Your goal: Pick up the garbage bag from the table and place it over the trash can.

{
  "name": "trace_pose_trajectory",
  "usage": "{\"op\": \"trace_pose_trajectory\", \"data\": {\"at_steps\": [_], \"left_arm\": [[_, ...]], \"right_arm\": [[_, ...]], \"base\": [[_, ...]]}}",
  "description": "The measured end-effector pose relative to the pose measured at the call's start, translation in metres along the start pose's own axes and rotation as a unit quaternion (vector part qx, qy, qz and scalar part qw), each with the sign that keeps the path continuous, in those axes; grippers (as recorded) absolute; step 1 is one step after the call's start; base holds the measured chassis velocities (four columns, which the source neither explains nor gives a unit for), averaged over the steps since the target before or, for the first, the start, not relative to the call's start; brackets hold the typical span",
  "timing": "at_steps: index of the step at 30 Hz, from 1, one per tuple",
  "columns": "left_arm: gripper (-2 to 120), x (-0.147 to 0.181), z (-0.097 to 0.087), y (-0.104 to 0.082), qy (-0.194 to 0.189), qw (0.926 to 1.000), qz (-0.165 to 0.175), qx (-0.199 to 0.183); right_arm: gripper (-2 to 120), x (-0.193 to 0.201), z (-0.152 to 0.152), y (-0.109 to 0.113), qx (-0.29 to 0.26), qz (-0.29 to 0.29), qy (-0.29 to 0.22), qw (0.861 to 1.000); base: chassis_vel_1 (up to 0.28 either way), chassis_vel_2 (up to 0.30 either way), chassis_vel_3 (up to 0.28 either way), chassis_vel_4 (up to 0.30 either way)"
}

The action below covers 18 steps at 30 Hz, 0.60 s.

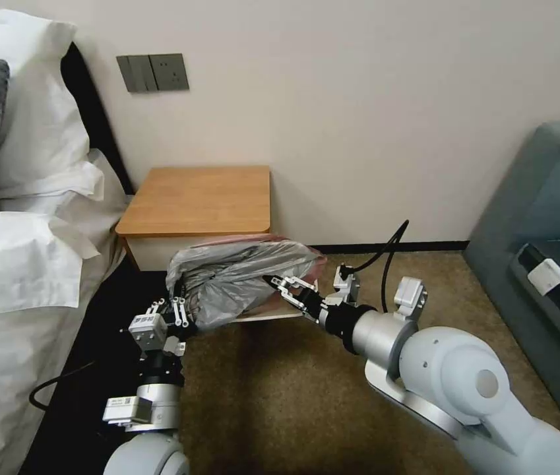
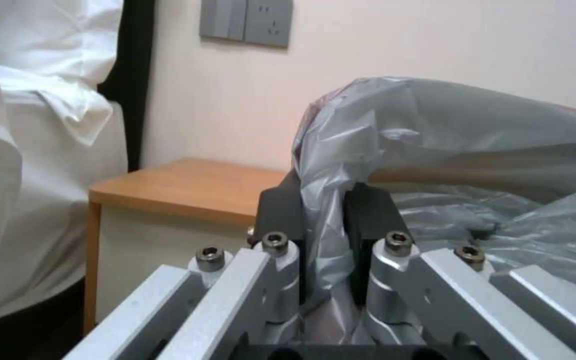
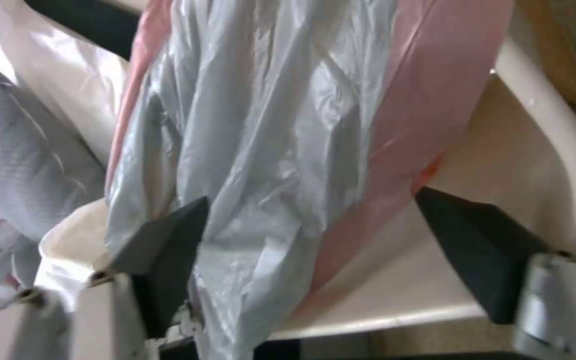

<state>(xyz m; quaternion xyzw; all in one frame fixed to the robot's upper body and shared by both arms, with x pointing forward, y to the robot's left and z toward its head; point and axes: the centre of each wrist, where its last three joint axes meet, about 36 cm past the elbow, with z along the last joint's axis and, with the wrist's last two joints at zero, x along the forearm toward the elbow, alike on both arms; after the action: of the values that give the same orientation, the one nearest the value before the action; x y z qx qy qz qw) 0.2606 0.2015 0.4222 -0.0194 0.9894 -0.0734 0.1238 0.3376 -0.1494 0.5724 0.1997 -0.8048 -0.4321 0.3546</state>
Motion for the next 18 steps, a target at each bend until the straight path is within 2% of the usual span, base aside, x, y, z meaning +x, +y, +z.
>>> {"op": "trace_pose_trajectory", "data": {"at_steps": [2, 5, 11, 18], "left_arm": [[9, 0.0000, -0.0011, -0.0005, -0.001, 1.0000, 0.001, 0.000], [9, 0.0001, -0.0011, -0.0006, -0.001, 1.0000, 0.001, 0.001], [9, 0.0002, -0.0010, -0.0007, -0.001, 1.0000, 0.002, 0.001], [9, 0.0020, -0.0004, -0.0013, 0.001, 1.0000, 0.001, 0.002]], "right_arm": [[95, -0.0033, 0.0009, 0.0001, 0.005, -0.006, -0.001, 1.000], [99, -0.0056, 0.0019, 0.0003, 0.011, -0.013, -0.003, 1.000], [99, -0.0079, 0.0049, 0.0006, 0.024, -0.029, -0.008, 0.999], [75, -0.0072, 0.0083, -0.0018, 0.045, -0.049, -0.014, 0.998]], "base": [[0.000, 0.000, 0.000, 0.000], [0.000, 0.000, 0.000, 0.000], [0.000, 0.000, 0.000, 0.000], [0.000, 0.000, 0.000, 0.000]]}}
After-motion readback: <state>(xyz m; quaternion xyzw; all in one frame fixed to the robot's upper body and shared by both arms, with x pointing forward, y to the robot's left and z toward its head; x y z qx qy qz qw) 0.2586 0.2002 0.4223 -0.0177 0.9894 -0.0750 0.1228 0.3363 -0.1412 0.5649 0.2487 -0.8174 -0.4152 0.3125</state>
